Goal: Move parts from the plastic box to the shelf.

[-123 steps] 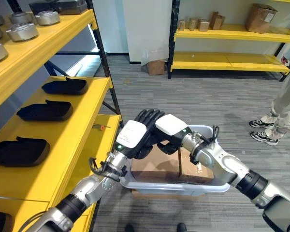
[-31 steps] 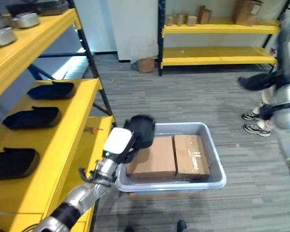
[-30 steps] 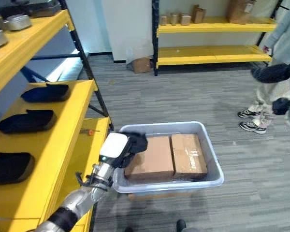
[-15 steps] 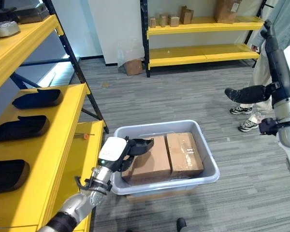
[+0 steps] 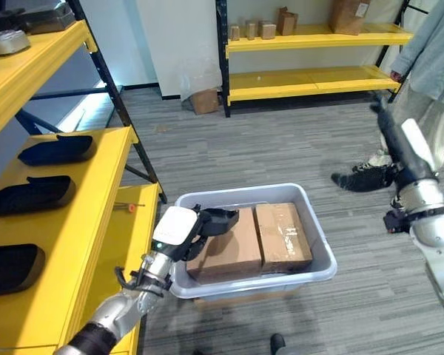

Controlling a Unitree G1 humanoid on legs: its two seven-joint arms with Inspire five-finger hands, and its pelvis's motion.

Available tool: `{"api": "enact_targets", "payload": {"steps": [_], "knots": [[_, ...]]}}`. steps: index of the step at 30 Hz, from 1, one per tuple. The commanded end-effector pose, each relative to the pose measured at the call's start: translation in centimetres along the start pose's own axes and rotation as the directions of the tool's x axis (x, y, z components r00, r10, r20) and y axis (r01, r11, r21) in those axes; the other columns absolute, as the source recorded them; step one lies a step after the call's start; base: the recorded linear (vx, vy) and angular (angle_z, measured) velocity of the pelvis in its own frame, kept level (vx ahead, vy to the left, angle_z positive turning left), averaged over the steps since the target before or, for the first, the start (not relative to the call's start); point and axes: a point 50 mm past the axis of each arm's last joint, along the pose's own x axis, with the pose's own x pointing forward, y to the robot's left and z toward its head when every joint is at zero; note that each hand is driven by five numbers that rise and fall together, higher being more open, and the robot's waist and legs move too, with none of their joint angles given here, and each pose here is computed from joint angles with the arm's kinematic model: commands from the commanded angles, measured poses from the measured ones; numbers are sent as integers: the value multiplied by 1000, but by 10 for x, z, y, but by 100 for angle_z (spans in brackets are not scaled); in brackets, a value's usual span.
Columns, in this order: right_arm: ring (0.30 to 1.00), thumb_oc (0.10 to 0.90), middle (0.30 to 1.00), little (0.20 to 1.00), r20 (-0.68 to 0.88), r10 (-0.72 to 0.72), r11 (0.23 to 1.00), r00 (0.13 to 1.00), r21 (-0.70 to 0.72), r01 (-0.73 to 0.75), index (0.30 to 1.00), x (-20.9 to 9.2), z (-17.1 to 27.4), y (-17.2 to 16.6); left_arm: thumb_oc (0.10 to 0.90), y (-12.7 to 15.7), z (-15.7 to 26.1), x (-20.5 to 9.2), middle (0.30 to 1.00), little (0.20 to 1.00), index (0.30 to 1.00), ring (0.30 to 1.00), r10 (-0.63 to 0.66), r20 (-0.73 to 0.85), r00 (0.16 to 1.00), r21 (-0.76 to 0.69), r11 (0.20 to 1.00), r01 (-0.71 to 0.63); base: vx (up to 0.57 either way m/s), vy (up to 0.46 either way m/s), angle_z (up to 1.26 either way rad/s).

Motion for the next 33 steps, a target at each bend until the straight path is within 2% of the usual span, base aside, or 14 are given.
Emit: {"api": "enact_targets", "payload": {"steps": [1, 6, 9, 18, 26, 33], "knots": [[1000, 900, 1000, 1000, 127, -43, 999, 991, -7, 44, 1000, 10, 22, -7, 400, 76, -10, 36, 300, 300, 300, 300, 314, 95, 945, 101, 941, -323, -12, -136, -1], [1000, 900, 1000, 1000, 30, 63, 996, 998, 54, -65, 1000, 7, -1, 25, 400, 90, -12, 28, 300, 300, 300, 300, 374, 93, 923, 116, 916, -383, -39, -149, 3], [1000, 900, 1000, 1000, -3, 82, 993, 997, 84, -81, 1000, 9, -10, 38, 400, 99, -12, 26, 300, 300, 300, 300, 407, 97, 908, 127, 900, -417, -44, -165, 11], [1000, 900, 1000, 1000, -11, 155, 984, 988, 86, -153, 1000, 21, -12, 62, 400, 114, -10, 15, 300, 300, 300, 300, 513, 82, 854, 140, 843, -520, -31, -120, 20], [1000, 900, 1000, 1000, -61, 87, 987, 994, 141, -78, 1000, 5, -29, 61, 400, 116, 4, 9, 300, 300, 300, 300, 531, 123, 838, 70, 838, -541, -77, -14, 58], [1000, 900, 1000, 1000, -72, -49, 980, 996, 188, 62, 1000, -3, -38, 60, 400, 126, 17, 15, 300, 300, 300, 300, 572, 199, 795, -6, 812, -583, -105, 156, 41]]}}
